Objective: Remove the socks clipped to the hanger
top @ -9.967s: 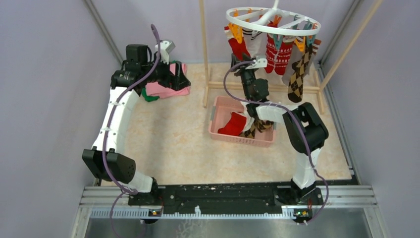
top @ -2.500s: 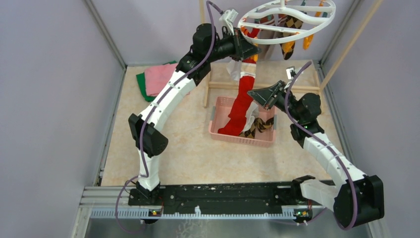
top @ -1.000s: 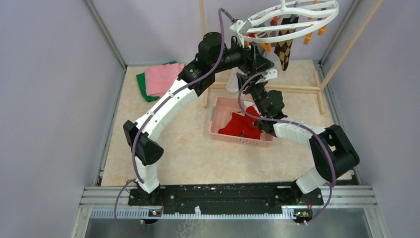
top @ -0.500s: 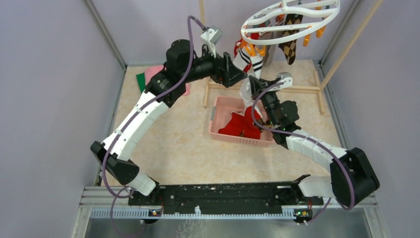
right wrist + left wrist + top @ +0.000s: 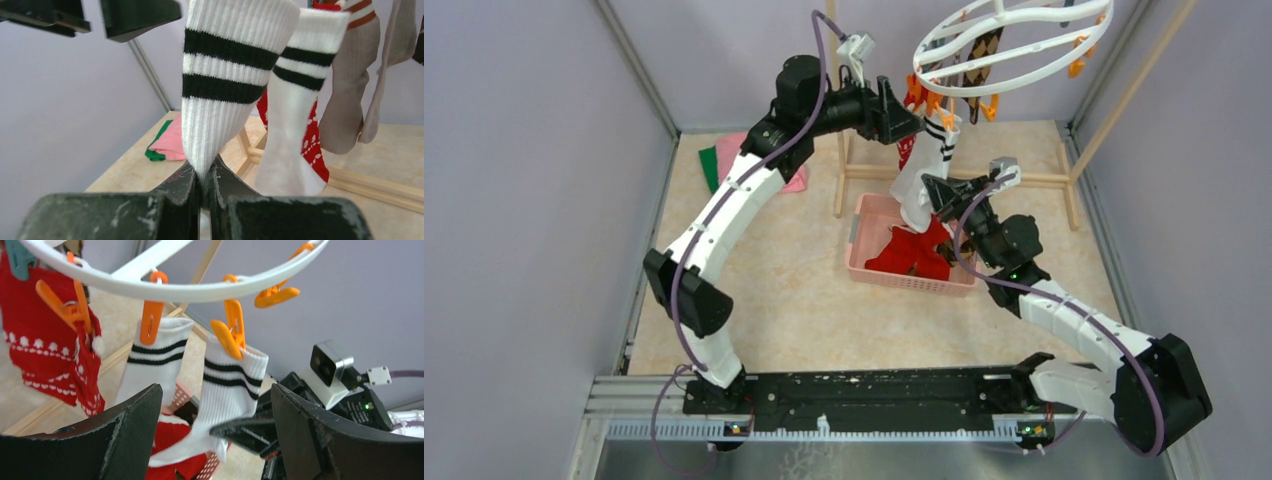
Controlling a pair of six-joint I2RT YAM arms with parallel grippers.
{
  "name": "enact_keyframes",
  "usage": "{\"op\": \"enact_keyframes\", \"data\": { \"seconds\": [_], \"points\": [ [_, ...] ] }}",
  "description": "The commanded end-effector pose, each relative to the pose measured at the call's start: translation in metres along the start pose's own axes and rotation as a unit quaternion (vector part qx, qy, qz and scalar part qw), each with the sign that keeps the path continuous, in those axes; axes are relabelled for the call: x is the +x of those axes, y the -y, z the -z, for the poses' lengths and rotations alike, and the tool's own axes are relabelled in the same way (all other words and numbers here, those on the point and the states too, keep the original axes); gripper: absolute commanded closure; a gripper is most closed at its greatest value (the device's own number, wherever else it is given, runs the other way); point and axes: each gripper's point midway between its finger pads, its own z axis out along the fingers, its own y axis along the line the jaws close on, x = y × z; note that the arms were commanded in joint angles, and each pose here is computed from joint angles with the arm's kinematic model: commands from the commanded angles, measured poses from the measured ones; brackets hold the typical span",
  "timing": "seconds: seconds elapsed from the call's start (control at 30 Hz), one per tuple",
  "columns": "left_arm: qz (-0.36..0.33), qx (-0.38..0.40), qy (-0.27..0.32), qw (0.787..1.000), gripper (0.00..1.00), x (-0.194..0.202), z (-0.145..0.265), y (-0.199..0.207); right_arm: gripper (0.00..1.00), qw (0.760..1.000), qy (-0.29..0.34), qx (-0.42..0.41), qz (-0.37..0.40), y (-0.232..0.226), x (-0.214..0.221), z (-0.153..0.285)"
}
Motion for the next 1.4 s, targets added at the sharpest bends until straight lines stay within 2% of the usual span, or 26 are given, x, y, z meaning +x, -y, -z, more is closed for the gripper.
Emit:
{"op": "enact_keyframes", "data": {
  "seconds": [0.0, 0.37, 0.67, 0.97, 1.23, 1.37],
  "points": [
    [-0.002, 0.07, 0.022, 0.997, 0.14, -0.025, -0.015, 0.031, 1.0, 0.999, 0.001, -0.03, -0.032, -0.017, -0.008, 0.0],
    [-0.002, 0.078, 0.024, 0.997, 0.11, -0.019, -0.032, 0.038, 1.0, 0.995, -0.011, -0.067, -0.079, -0.032, -0.001, -0.021],
    [-0.031, 0.067, 0.006, 0.997, 0.12, -0.001, -0.025, 0.03, 1.0, 0.988, -0.01, -0.106, -0.108, -0.051, -0.013, -0.01],
    [-0.049, 0.056, 0.044, 0.996, 0.12, -0.03, -0.046, 0.035, 1.0, 0.987, -0.032, -0.105, -0.117, -0.05, 0.001, -0.019],
    [-0.088, -0.04, 0.045, 0.994, 0.17, -0.023, -0.058, 0.009, 1.0, 0.988, -0.038, -0.099, -0.114, -0.048, 0.003, -0.024],
    [-0.109, -0.063, 0.053, 0.991, 0.18, -0.027, -0.06, 0.009, 1.0, 0.988, -0.039, -0.1, -0.114, -0.048, 0.004, -0.027]
  ]
}}
